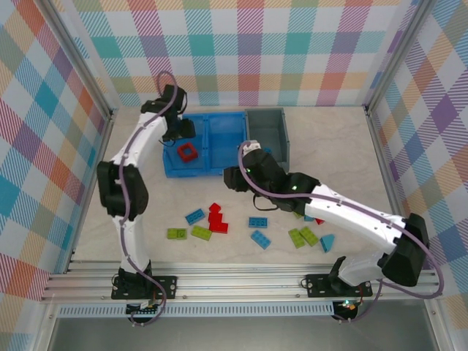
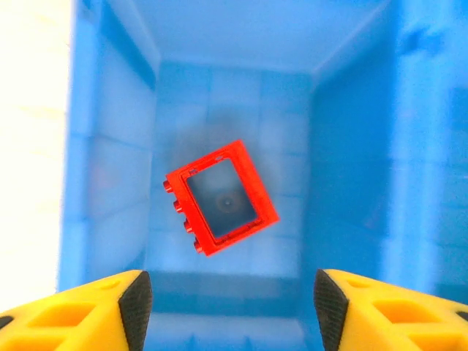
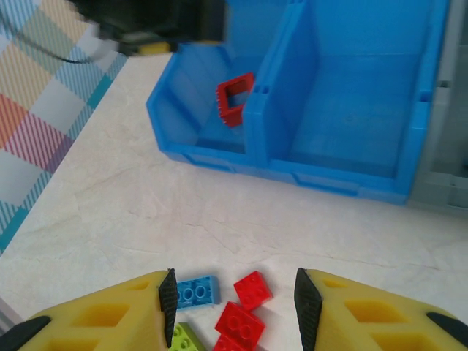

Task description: Sort the legos into containers by color

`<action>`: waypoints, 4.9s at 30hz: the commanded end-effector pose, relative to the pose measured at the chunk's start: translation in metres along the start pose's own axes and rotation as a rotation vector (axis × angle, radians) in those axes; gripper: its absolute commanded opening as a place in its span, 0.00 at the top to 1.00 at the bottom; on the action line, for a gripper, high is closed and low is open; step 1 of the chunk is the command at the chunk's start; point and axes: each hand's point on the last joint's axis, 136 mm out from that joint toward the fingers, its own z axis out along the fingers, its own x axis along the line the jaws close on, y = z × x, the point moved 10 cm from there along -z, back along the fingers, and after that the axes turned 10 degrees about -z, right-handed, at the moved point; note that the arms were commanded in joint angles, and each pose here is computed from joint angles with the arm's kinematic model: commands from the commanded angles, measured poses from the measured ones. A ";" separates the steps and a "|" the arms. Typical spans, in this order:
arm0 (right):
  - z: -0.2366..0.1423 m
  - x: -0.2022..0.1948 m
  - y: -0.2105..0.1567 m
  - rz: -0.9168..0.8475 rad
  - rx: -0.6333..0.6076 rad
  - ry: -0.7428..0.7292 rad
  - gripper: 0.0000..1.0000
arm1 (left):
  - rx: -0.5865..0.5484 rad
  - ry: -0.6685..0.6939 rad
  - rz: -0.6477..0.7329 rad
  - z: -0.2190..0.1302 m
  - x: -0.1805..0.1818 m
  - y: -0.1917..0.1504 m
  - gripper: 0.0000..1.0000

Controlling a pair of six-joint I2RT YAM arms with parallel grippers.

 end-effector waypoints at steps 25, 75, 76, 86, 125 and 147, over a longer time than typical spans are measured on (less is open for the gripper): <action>-0.018 -0.056 -0.078 0.112 0.484 -0.134 0.31 | 0.034 -0.482 -0.111 -0.184 0.046 -0.236 0.19; -0.050 -0.160 -0.207 1.030 0.660 -0.670 0.02 | 0.128 -0.819 0.147 -0.173 -0.054 -0.301 0.16; -0.048 -0.162 -0.208 1.039 0.660 -0.667 0.02 | 0.123 -0.833 0.159 -0.176 -0.056 -0.303 0.15; -0.033 -0.177 -0.214 1.058 0.660 -0.646 0.04 | 0.127 -0.850 0.195 -0.179 -0.068 -0.308 0.15; 0.020 -0.083 -0.072 0.331 0.444 -0.272 0.42 | -0.298 -0.523 0.010 -0.228 0.005 -0.252 0.16; 0.224 -0.054 0.020 0.101 0.446 -0.358 0.43 | -0.410 -0.415 -0.082 -0.226 0.016 -0.244 0.17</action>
